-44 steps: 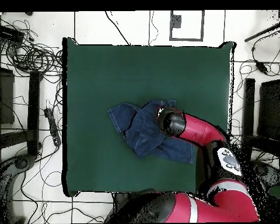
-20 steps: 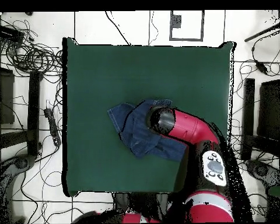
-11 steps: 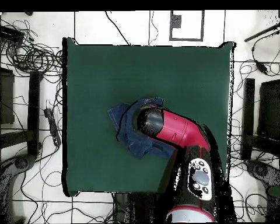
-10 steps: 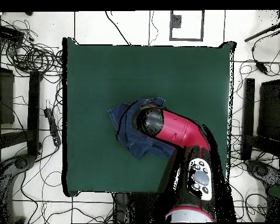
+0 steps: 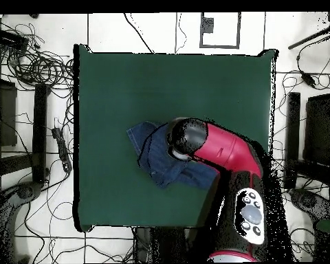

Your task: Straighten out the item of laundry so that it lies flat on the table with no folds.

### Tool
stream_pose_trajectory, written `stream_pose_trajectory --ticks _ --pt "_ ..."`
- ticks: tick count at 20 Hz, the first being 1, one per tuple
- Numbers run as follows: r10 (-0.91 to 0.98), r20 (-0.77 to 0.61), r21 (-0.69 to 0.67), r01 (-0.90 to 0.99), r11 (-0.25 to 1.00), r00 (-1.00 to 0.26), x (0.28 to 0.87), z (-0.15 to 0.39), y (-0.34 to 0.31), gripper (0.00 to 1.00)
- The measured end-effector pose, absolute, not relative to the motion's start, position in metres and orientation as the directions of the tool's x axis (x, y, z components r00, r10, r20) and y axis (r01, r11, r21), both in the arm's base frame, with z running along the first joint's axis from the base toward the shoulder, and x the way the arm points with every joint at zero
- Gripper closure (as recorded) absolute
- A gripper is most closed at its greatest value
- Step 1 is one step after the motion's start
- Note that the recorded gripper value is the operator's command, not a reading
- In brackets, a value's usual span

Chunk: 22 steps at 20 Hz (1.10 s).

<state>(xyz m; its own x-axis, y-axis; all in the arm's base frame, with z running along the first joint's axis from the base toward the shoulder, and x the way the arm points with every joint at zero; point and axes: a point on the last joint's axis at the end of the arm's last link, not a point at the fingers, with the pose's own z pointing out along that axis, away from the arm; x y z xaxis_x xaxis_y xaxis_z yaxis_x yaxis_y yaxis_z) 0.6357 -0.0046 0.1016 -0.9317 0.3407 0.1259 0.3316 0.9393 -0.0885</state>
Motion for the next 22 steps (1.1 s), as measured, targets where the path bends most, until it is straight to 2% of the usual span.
stream_pose_trajectory --ticks 6,22 --pt "0.365 0.17 -0.08 0.356 0.931 -0.915 0.651 0.119 -0.026 1.0" --pt "0.36 0.091 -0.103 0.351 0.931 -0.928 0.715 0.143 -0.076 1.0"
